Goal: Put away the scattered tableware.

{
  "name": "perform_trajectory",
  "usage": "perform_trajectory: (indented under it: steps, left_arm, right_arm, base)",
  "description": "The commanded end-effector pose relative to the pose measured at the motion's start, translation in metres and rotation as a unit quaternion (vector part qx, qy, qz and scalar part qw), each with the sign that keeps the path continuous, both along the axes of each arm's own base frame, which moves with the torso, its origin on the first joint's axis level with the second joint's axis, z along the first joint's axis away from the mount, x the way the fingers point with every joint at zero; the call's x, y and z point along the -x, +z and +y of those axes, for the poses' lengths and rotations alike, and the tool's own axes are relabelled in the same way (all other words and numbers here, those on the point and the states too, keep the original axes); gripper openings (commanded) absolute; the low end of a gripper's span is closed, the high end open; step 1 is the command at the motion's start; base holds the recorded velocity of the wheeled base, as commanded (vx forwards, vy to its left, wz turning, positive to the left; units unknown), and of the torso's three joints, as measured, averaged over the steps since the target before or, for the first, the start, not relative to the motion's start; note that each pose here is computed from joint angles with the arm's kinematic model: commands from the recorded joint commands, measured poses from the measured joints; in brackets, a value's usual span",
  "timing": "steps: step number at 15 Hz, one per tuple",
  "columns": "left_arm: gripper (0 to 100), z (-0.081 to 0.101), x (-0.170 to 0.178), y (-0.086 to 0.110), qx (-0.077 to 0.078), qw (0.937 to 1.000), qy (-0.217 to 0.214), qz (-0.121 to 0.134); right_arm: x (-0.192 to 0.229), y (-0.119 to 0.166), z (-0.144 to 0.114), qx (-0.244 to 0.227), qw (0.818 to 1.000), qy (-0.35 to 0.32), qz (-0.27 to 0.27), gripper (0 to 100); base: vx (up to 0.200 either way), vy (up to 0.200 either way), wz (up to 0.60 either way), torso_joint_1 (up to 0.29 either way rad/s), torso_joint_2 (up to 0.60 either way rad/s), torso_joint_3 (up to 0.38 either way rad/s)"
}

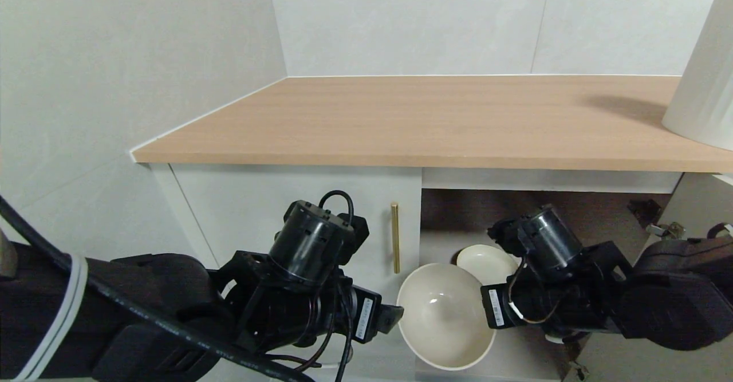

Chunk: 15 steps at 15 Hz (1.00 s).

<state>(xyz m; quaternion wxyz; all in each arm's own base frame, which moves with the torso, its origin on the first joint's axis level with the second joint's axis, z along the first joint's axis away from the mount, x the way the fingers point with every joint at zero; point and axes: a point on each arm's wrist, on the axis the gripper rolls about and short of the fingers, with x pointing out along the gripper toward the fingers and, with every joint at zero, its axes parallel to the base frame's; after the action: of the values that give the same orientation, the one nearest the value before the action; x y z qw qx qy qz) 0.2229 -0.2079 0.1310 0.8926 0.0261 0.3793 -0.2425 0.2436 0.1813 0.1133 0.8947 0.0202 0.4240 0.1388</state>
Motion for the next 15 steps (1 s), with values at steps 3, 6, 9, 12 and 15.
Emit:
perform_trajectory:
  steps: [3, 6, 9, 12, 15]
  left_arm:
    - [100, 0.004, -0.001, 0.017, 0.045, 0.9983, 0.012, -0.034]
    - [100, 0.005, -0.002, 0.021, 0.057, 0.9973, 0.017, -0.043]
    - [100, 0.005, -0.003, 0.020, 0.056, 0.9974, 0.018, -0.042]
    - [100, 0.006, -0.005, 0.019, 0.055, 0.9975, 0.019, -0.040]
    - [100, 0.007, -0.007, 0.018, 0.054, 0.9975, 0.024, -0.039]
  right_arm:
    - [-0.054, -0.033, -0.017, 0.011, 0.994, -0.103, 0.028, 0]
    - [-0.074, -0.038, -0.025, -0.007, 0.988, -0.157, 0.010, 0]
    - [-0.088, -0.039, -0.033, -0.011, 0.981, -0.194, -0.005, 0]
    - [-0.104, -0.046, -0.039, -0.015, 0.972, -0.232, -0.013, 0]
    - [-0.124, -0.059, -0.054, -0.018, 0.961, -0.274, -0.015, 0]
  base:
    - [0.000, 0.000, 0.00, 0.000, 0.00, 0.000]
    - [0.000, 0.000, 0.00, 0.000, 0.00, 0.000]
    - [0.000, 0.000, 0.00, 0.000, 0.00, 0.000]
    - [0.000, 0.000, 0.00, 0.000, 0.00, 0.000]
    - [0.000, 0.000, 0.00, 0.000, 0.00, 0.000]
